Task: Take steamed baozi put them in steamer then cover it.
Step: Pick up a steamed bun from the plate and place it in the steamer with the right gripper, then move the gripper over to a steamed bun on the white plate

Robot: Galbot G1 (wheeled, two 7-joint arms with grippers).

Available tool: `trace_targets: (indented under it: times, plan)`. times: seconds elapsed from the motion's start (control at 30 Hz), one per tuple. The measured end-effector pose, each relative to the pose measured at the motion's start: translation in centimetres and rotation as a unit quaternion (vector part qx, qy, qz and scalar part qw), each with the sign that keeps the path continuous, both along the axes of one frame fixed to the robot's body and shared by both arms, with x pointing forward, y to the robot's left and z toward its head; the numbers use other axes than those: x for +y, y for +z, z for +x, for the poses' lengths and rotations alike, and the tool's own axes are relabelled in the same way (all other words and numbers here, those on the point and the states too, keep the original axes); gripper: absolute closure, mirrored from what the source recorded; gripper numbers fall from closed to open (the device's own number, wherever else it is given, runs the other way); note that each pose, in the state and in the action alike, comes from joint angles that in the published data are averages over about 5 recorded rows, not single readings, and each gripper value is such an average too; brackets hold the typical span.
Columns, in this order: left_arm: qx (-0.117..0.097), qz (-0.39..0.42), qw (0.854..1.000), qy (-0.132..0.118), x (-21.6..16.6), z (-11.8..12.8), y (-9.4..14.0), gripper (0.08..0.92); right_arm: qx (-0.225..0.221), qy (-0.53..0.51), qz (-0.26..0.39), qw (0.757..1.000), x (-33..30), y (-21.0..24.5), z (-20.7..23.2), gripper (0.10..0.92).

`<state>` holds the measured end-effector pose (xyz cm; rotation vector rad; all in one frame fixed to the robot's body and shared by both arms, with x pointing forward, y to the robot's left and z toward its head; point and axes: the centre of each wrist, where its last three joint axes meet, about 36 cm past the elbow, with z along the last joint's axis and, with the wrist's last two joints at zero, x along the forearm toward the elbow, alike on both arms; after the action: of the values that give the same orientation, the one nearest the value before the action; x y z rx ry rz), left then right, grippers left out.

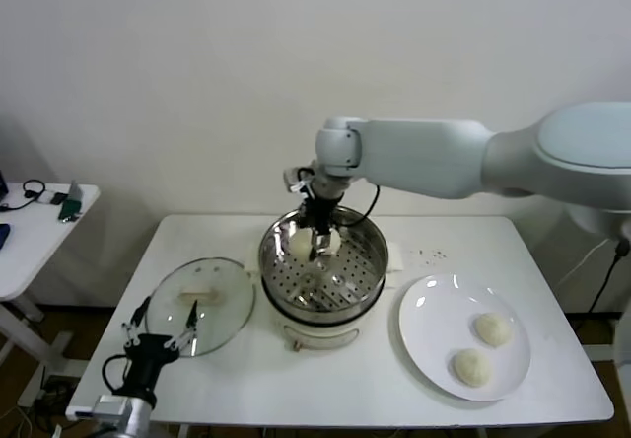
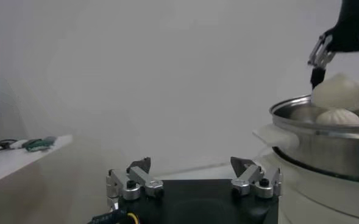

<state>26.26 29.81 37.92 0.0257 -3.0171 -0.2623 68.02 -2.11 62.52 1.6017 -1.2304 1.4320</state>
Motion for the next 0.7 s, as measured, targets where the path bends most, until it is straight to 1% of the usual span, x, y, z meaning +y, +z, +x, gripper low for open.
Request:
trace_targets:
  times: [0.23,0.37,0.47,0.7]
  plan:
    - [0.002,0.002,1.000,-0.001,0.2,0.1,-0.1,0.177,0.005,0.005,-0.006,1.000,1.0,-2.3,-0.3,0.285]
    - [0.001,0.003,1.000,-0.001,0.4,0.2,-0.1,0.177,0.005,0.006,-0.009,1.000,1.3,-3.0,-0.4,0.243]
    - [0.001,0.002,1.000,0.000,0.4,0.2,-0.1,0.177,0.003,0.007,-0.010,1.000,1.4,-3.3,-0.5,0.207]
    - [0.001,0.002,1.000,0.000,0.3,0.2,-0.1,0.177,-0.001,0.008,-0.010,1.000,1.0,-2.7,-0.5,0.200]
